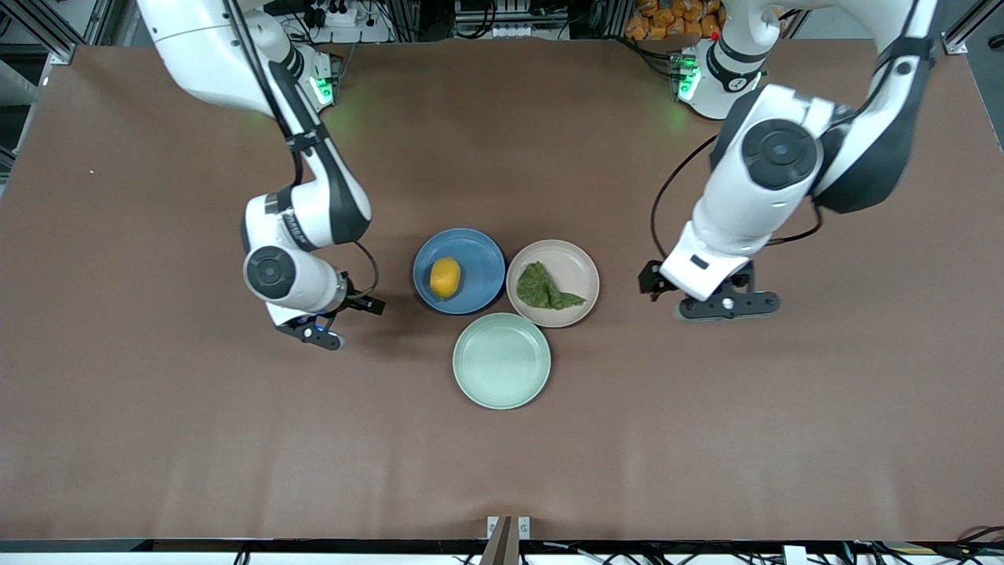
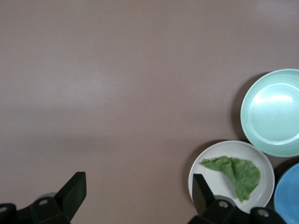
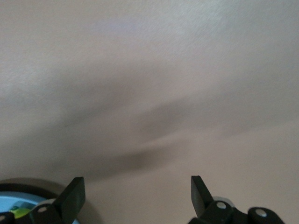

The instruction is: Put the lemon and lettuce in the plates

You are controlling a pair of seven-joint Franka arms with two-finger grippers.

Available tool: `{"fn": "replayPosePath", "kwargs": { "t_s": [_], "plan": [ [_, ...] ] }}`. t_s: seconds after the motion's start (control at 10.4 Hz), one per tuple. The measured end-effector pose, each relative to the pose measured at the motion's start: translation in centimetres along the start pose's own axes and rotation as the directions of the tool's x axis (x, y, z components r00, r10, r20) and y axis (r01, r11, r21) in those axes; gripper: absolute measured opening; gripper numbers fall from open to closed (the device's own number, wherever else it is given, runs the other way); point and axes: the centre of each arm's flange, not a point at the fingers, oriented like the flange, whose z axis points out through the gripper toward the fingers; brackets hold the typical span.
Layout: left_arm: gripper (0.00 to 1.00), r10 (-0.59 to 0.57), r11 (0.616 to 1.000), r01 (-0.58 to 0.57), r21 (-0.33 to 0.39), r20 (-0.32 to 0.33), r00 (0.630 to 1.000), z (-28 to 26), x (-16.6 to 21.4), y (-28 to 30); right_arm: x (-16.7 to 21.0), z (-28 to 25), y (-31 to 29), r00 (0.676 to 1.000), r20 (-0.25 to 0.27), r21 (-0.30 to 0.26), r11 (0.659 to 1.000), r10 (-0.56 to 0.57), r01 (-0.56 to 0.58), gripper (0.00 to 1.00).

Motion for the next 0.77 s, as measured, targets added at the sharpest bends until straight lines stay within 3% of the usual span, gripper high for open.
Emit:
{"fn": "replayPosePath", "kwargs": {
  "t_s": [0.39, 0.77],
  "plan": [
    [1.00, 0.011, 1.000, -0.011, -0.016, -0.008, 1.000, -6.3, 0.9, -9.6, 3.0, -1.0, 5.3, 0.996, 0.033, 0.019, 0.997, -0.079, 0.079, 1.00],
    [1.00, -0.035, 0.999, 0.036, 0.009, -0.059, 0.998, -12.4, -1.3, -13.0, 5.3, -1.7, 12.6, 0.989, 0.072, 0.096, 0.988, -0.131, 0.124, 1.00]
  ]
}}
